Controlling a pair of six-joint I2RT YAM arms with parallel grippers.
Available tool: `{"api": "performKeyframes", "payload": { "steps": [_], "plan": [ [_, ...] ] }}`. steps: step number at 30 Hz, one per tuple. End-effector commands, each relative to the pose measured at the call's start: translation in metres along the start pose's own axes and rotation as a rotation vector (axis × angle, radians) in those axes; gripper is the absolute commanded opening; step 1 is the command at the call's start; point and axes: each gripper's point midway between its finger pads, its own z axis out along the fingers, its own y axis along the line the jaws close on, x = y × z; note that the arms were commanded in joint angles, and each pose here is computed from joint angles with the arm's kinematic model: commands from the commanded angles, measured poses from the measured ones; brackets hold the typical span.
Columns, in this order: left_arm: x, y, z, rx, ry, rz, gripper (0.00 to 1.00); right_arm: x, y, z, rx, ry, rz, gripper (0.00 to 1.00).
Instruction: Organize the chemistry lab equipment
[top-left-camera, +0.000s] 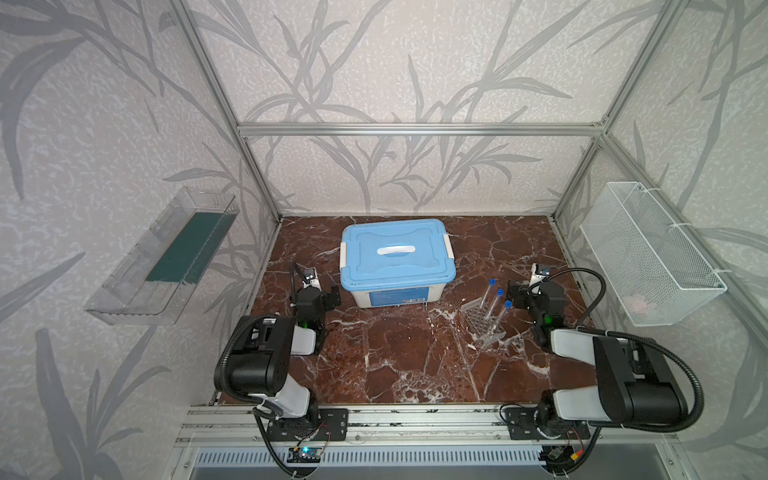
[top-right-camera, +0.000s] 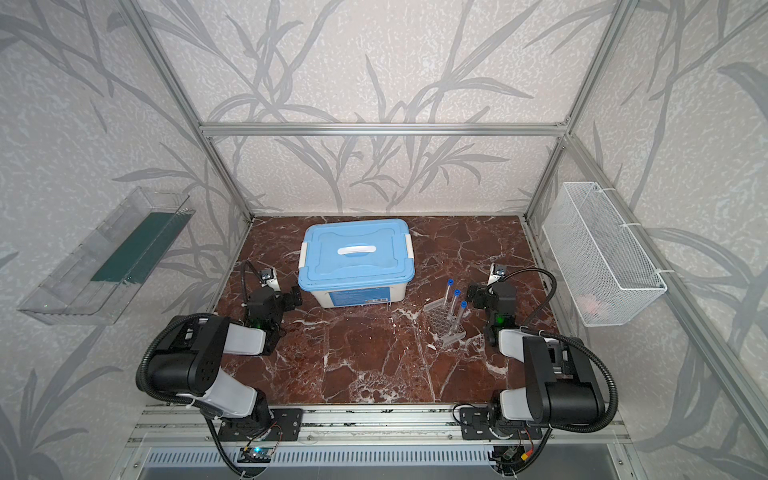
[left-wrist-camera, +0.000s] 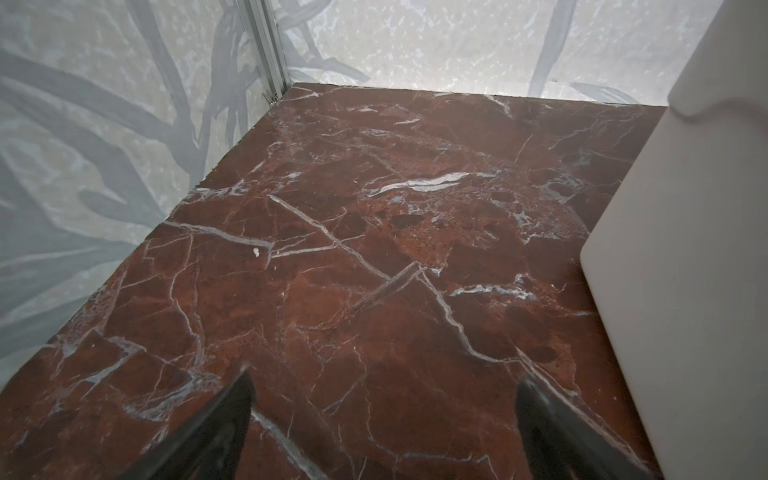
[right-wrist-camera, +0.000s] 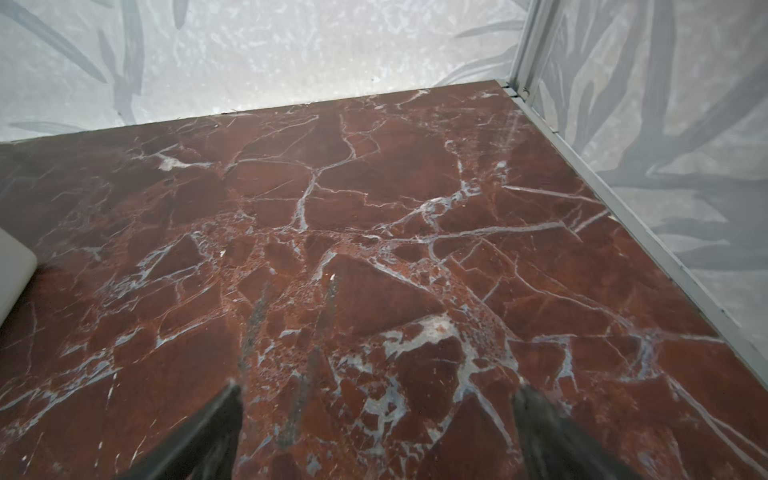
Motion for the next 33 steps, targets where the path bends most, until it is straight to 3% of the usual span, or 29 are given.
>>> {"api": "performKeyframes", "payload": {
  "steps": [1, 6, 10, 33],
  "plan": [
    [-0.022, -0.005, 0.006, 0.03, -0.027, 0.013, 0.99, -0.018, 0.017, 0.005, -0.016, -0.074, -0.091, 0.99],
    [-0.024, -0.003, 0.007, 0.024, -0.048, 0.01, 0.99, -0.011, 0.023, 0.013, -0.014, -0.127, -0.123, 0.99],
    [-0.024, -0.003, 0.007, 0.022, -0.05, 0.013, 0.99, -0.008, 0.024, 0.015, -0.012, -0.055, -0.13, 0.99],
    [-0.024, -0.004, 0.007, 0.025, -0.048, 0.014, 0.99, -0.008, 0.027, 0.015, -0.004, -0.063, -0.148, 0.99]
  ]
}}
